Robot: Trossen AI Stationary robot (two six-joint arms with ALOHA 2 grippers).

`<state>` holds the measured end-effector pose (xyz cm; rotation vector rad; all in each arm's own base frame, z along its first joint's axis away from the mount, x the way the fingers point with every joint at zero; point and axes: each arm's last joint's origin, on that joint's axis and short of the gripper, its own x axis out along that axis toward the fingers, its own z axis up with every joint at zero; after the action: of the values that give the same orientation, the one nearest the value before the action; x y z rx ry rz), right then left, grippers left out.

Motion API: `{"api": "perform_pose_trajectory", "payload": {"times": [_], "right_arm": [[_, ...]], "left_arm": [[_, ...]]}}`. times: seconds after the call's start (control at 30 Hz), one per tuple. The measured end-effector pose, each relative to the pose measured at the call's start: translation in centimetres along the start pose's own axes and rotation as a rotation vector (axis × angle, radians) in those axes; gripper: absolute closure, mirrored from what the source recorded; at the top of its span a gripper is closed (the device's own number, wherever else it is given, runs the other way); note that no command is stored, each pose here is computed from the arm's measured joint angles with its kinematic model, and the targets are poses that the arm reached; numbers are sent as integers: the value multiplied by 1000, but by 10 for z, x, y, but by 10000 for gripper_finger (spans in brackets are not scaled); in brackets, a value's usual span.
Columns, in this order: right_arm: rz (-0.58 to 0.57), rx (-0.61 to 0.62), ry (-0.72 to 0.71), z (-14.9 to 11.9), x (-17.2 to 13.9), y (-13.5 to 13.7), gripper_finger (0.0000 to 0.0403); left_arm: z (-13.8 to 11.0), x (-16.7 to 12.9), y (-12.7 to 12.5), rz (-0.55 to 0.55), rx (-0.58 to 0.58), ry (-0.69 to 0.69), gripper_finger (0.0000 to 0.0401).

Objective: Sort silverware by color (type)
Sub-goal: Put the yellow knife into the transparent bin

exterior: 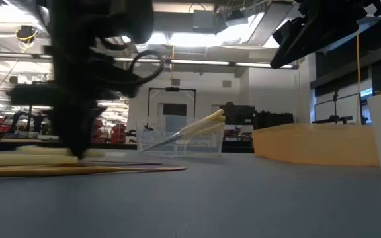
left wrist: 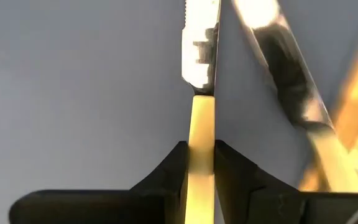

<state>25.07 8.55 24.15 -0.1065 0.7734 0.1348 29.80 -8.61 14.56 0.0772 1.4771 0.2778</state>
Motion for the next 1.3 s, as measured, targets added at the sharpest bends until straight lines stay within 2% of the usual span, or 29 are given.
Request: {"api": "perform_pose_trajectory", "payload": {"times": [0.17, 0.47, 0.73, 0.83, 1.0, 1.3], "right_arm": [[-4, 0, 0, 0, 0, 0, 243], [-35, 1, -9, 0, -3, -1, 243], [-29, 24, -78, 2, -38, -7, 243], [-66, 32, -108, 0, -55, -11, 243], [-162, 51, -170, -2, -80, -19, 243], [-234, 65, -204, -5, -95, -23, 243]], "left_arm": [[14, -15, 3, 43, -23, -68, 349], [44, -45, 16, 140, -131, -238, 349], [56, -62, 20, 270, -177, -368, 349], [62, -63, 19, 275, -197, -430, 349], [74, -69, 16, 247, -169, -539, 349], [98, -81, 21, 208, -187, -755, 348]]}}
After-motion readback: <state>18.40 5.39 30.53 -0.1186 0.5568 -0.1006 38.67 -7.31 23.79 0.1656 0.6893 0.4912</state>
